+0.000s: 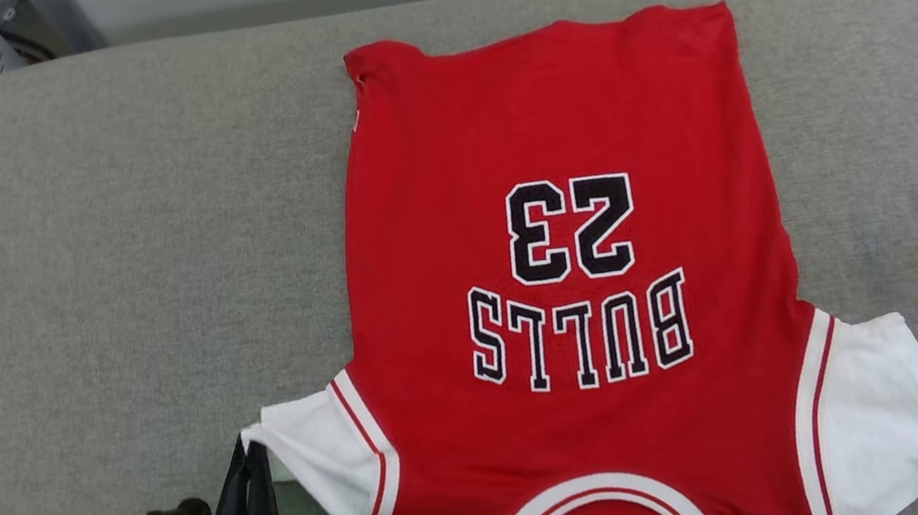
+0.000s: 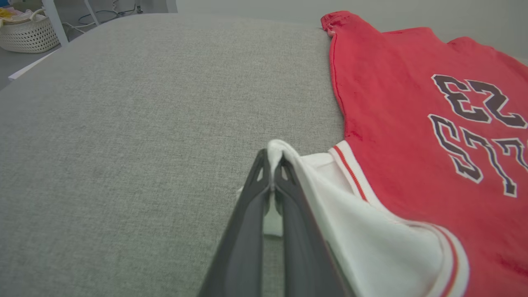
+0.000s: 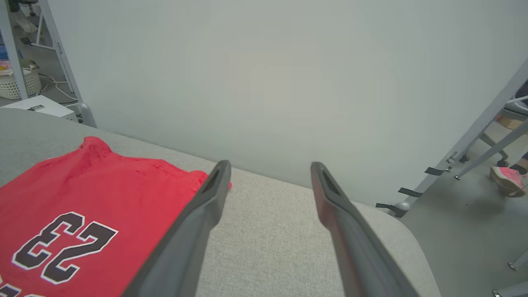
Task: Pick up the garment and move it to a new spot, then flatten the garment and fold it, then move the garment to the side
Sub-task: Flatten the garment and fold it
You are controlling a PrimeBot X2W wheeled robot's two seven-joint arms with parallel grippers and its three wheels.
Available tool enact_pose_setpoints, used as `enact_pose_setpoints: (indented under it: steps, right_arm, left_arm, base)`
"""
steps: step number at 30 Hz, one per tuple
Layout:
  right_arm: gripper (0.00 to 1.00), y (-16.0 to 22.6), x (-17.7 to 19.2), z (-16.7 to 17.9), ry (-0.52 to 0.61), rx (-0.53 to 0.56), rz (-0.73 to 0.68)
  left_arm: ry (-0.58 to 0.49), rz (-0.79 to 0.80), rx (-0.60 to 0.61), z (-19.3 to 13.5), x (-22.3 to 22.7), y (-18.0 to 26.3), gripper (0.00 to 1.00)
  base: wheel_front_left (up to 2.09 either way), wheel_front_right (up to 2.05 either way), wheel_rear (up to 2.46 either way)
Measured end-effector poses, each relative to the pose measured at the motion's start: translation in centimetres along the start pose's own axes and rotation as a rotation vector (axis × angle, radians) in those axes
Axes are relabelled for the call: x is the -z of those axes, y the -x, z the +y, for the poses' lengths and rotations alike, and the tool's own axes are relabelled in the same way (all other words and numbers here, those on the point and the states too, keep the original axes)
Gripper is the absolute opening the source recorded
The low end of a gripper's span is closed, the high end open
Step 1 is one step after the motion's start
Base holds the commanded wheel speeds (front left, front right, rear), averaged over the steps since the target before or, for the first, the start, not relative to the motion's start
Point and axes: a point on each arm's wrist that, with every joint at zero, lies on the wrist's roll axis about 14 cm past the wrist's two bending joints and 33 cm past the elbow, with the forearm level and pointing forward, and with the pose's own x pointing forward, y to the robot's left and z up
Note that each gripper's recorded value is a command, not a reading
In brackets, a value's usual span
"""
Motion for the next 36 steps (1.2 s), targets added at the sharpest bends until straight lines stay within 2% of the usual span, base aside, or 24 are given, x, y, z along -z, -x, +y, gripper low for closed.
enact_pose_setpoints:
  steps: [2,3,5,6,9,10,13,14,21,27,28,36]
  right_arm:
    - [1.00,-2.7,-1.3,0.6,0.006,-0.038,0.020]
    - [1.00,-5.1,-1.1,1.5,0.015,-0.086,0.101]
    - [1.00,-7.5,-0.4,2.4,0.022,-0.134,0.190]
    - [1.00,-10.5,1.5,2.8,0.033,-0.167,0.348]
    - [1.00,-12.8,5.1,3.2,0.027,-0.187,0.546]
    - [1.00,-14.6,8.2,3.5,0.014,-0.195,0.693]
    - [1.00,-16.2,10.9,4.2,-0.008,-0.206,0.793]
    - [1.00,-17.7,13.5,5.7,-0.041,-0.235,0.856]
    - [1.00,-18.5,21.3,8.4,-0.030,-0.280,1.018]
    - [1.00,-18.9,23.7,9.1,-0.039,-0.311,1.052]
    - [0.00,-19.0,23.7,9.1,-0.039,-0.312,1.047]
    - [0.00,-18.9,22.0,8.9,-0.031,-0.313,0.974]
  left_arm:
    - [0.006,-0.012,0.003,-0.3,-0.3,-0.7,0.00]
    - [0.010,-0.019,0.000,-0.4,-0.4,-1.2,0.00]
    - [0.014,-0.023,-0.005,-0.5,-0.4,-1.7,0.00]
    - [0.023,-0.025,-0.015,-0.6,-0.3,-2.4,0.00]
    - [0.020,-0.024,-0.025,-0.5,-0.1,-3.0,0.00]
    - [0.021,-0.026,-0.035,-0.3,0.0,-3.6,0.00]
    - [0.017,-0.020,-0.049,0.0,0.4,-4.2,0.00]
    - [0.007,-0.002,-0.058,0.4,1.0,-4.6,0.00]
    - [-0.012,0.038,-0.091,1.5,2.5,-5.3,0.00]
    - [-0.029,0.054,-0.122,2.6,3.1,-5.2,0.00]
    - [-0.032,0.055,-0.126,2.8,3.1,-5.1,0.00]
    - [-0.036,0.039,-0.122,2.8,2.6,-5.1,0.00]
  base:
    - [0.00,0.00,0.00]
    - [0.00,0.00,0.00]
    - [0.00,0.00,0.00]
    - [0.00,0.00,0.00]
    - [0.00,0.00,0.00]
    - [0.00,0.00,0.00]
    - [0.00,0.00,0.00]
    - [0.00,0.00,0.00]
    - [0.00,0.00,0.00]
    - [0.00,0.00,0.00]
    - [0.00,0.00,0.00]
    - [0.00,0.00,0.00]
